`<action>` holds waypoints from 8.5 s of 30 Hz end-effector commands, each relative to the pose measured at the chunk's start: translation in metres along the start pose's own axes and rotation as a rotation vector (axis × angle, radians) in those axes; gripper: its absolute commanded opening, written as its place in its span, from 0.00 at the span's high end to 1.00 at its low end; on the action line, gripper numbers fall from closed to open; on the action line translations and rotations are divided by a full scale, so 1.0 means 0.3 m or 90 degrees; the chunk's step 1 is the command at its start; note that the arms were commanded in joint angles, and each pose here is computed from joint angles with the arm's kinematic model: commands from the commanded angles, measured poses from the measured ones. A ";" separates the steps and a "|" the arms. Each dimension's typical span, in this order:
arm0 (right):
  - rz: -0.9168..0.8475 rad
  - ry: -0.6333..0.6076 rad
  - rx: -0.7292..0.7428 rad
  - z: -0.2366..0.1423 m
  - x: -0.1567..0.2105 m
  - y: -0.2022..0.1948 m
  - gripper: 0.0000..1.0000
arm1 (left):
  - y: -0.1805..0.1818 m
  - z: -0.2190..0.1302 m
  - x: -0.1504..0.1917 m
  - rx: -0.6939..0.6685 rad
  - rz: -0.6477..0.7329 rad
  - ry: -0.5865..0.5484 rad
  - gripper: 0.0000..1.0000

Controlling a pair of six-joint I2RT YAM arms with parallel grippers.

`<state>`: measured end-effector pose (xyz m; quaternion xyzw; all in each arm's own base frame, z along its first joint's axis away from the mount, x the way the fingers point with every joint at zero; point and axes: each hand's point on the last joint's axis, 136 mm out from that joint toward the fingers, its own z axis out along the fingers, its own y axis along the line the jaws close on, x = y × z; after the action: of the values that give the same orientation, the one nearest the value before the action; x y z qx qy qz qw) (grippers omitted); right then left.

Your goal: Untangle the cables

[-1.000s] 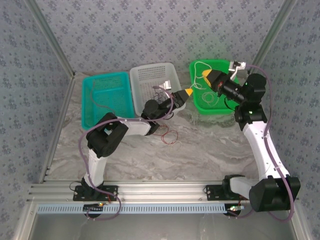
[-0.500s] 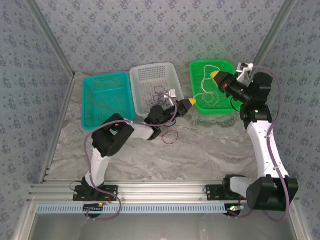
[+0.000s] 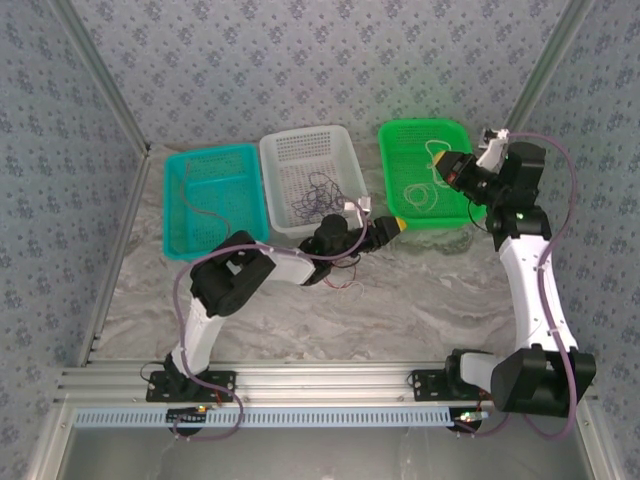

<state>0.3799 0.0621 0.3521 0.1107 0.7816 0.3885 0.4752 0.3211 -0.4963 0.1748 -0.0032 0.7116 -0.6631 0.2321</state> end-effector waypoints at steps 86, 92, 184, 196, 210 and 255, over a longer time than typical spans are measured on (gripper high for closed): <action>-0.120 0.266 0.149 0.079 0.215 -0.328 1.00 | -0.014 0.241 -0.531 -0.329 0.659 0.091 0.48; -0.113 0.237 0.180 0.196 0.171 -0.450 1.00 | -0.068 0.204 -0.545 -0.354 0.649 0.082 0.19; -0.431 0.349 0.116 0.015 0.900 -0.134 0.92 | -0.042 -0.609 -0.242 -0.337 0.391 -0.013 0.02; -0.372 0.215 0.177 -0.028 0.708 -0.155 0.95 | -0.084 -0.429 -0.105 -0.184 0.371 0.087 0.09; -0.321 0.083 0.190 -0.029 0.585 -0.141 0.96 | -0.064 -0.369 0.024 -0.126 0.292 0.124 0.19; -0.332 0.150 0.174 -0.018 0.617 -0.129 0.12 | -0.157 -0.307 -0.018 -0.279 0.492 0.207 1.00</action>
<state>0.2776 0.1247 0.1847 -0.0573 0.8920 0.1476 0.4234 0.2817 -0.4034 0.1966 0.3134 0.8271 -0.3306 0.3292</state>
